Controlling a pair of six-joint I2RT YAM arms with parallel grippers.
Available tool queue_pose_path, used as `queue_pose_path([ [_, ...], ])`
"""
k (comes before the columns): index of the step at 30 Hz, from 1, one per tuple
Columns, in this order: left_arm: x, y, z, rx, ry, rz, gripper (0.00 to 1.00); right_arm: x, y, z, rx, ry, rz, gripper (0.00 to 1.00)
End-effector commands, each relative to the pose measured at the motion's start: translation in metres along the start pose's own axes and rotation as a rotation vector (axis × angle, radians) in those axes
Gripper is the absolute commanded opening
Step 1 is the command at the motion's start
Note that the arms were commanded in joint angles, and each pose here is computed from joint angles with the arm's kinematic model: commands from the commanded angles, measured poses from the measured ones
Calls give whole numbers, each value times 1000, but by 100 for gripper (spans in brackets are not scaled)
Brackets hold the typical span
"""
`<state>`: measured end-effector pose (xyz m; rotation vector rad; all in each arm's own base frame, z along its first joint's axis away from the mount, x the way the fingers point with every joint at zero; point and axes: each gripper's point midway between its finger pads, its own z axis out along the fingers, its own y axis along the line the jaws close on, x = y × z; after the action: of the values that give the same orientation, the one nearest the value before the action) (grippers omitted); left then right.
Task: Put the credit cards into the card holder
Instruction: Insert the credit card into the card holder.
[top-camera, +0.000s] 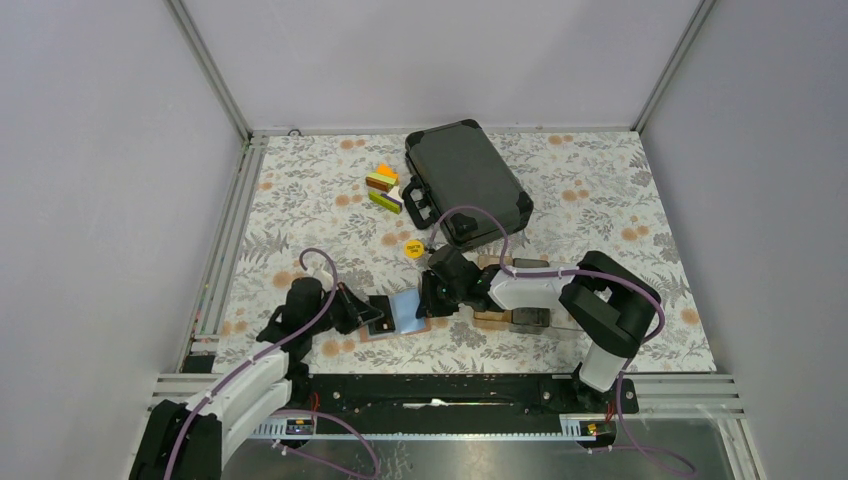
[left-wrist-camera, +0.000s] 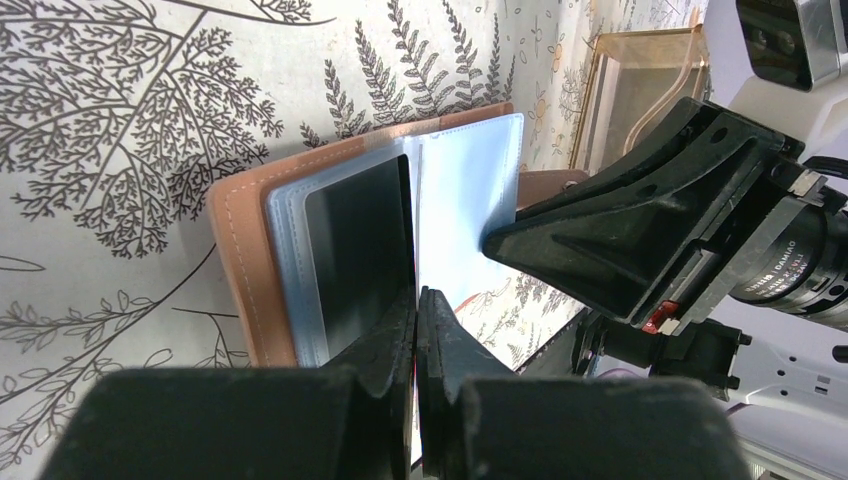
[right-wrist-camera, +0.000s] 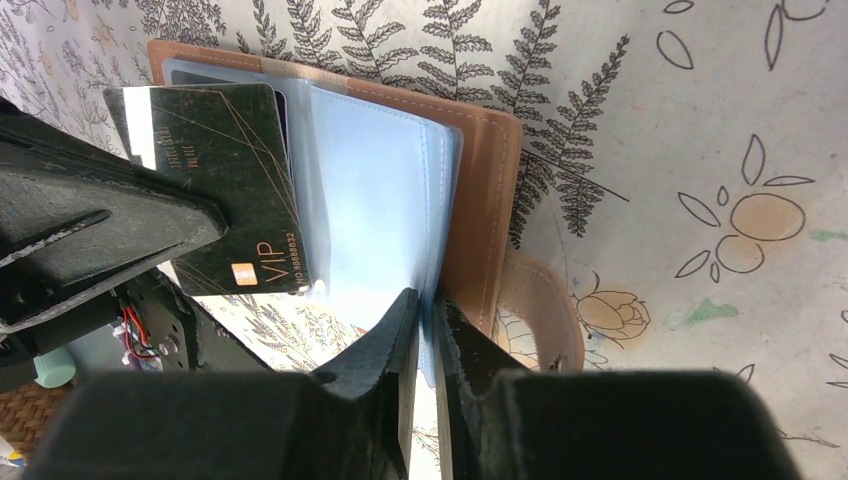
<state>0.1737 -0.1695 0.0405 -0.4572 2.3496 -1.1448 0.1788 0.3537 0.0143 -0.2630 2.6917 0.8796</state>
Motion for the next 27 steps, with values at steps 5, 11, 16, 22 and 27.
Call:
queue_pose_path([
  [5,-6,-13,4,85,-33,9,0,11,-23,8,96,31,7,16],
  [11,-5,-10,7,79,-25,7,0,12,-23,8,97,35,8,15],
  [16,-2,-9,9,83,-9,-3,0,12,-23,10,98,39,8,15],
  [22,0,-9,10,84,5,-5,0,13,-23,12,97,49,10,15],
  [27,5,-4,11,69,23,-15,0,12,-23,12,100,48,10,15],
])
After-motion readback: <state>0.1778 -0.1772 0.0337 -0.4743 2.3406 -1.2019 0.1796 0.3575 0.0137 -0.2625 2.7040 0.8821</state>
